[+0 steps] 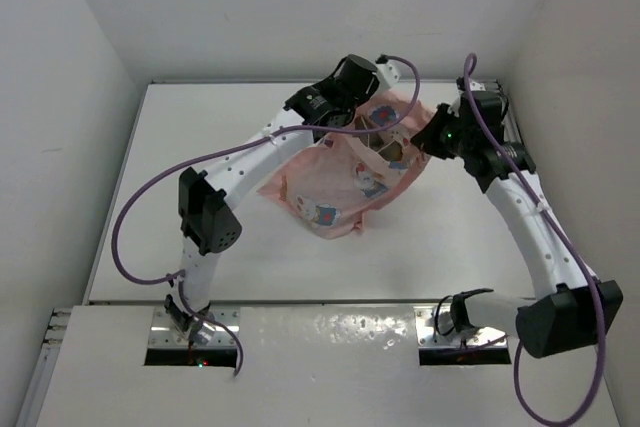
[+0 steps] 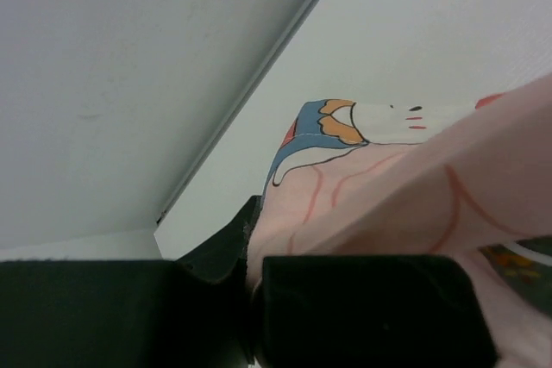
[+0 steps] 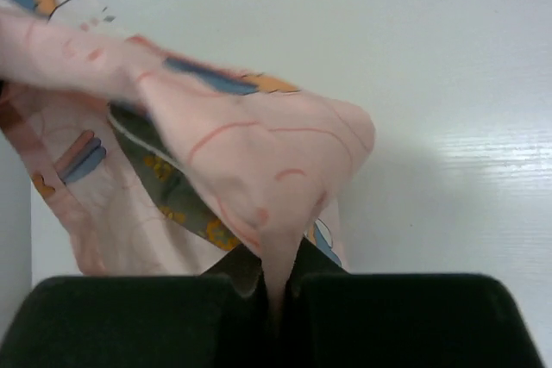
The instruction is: Put the pillow into the pillowcase
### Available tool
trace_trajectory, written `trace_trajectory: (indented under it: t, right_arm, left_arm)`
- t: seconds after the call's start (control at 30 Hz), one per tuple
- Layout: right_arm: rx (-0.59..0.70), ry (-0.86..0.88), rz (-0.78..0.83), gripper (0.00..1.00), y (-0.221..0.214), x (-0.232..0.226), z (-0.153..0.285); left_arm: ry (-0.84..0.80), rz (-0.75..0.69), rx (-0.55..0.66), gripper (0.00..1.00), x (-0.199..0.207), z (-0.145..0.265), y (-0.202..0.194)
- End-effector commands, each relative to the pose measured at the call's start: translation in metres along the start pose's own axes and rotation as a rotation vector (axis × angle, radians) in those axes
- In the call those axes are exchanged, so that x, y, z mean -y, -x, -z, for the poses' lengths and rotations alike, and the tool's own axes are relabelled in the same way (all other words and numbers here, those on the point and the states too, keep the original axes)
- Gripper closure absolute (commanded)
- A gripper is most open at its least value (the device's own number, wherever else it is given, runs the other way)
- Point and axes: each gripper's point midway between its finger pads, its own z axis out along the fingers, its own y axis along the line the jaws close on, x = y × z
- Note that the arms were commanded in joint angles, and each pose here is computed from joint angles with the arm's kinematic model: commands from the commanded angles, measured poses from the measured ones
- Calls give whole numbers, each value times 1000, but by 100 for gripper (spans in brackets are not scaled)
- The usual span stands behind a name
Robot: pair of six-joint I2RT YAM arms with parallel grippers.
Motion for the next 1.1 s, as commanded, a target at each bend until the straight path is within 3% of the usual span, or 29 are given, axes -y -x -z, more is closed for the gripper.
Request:
trace_trajectory:
  t: [0.0, 0.17, 0.3, 0.4, 0.47, 0.5, 0.57, 0.6, 0.7, 0.73, 0.8, 0.87, 0.9, 0.93, 1.07]
  right_arm:
    - [60, 95, -85, 100, 33, -8, 2]
    - [188, 176, -75, 100, 127, -24, 7]
    - [330, 242, 6, 100, 212, -68, 49]
    - [377, 283, 51, 100, 222, -81, 65]
    - [335, 281, 54, 100, 196, -72, 52]
    - [386, 337, 98, 100, 191, -85, 71]
    - [280, 320, 117, 100, 132, -59, 39]
    - [236, 334, 126, 100, 91, -50, 33]
    - [136, 340, 197, 97, 19, -29, 24]
    - [66, 317, 203, 95, -27, -9, 21]
    - [-15, 289, 254, 85, -77, 13, 18]
    - [-92, 256, 258, 77, -137, 41, 17]
    - [-128, 275, 264, 70, -160, 43, 18]
    - [-186, 275, 255, 54, -193, 55, 18]
    - [-116, 358, 281, 35, -199, 35, 35]
  left_arm:
    - [226, 186, 226, 100, -100, 49, 52]
    - [434, 204, 275, 100, -160, 67, 68]
    - [651, 271, 361, 100, -228, 124, 83]
    - [661, 256, 374, 100, -241, 142, 82]
    - [567, 199, 348, 100, -227, 142, 75]
    - [444, 132, 365, 99, -199, 122, 80]
    - [154, -78, 259, 87, -122, 89, 50]
    - [10, -183, 277, 85, -88, 89, 42]
    - [-323, -343, 97, 83, 23, 60, -38]
    - [-380, -368, 46, 81, 36, 68, -62]
    - [-532, -452, -71, 78, 80, 73, -115]
    - [-664, -523, -192, 67, 105, 96, -163]
    - [-718, -548, -227, 63, 114, 106, -178]
    - [-776, -579, -280, 53, 117, 123, -196]
    - [-905, -696, -413, 44, 136, 160, -252]
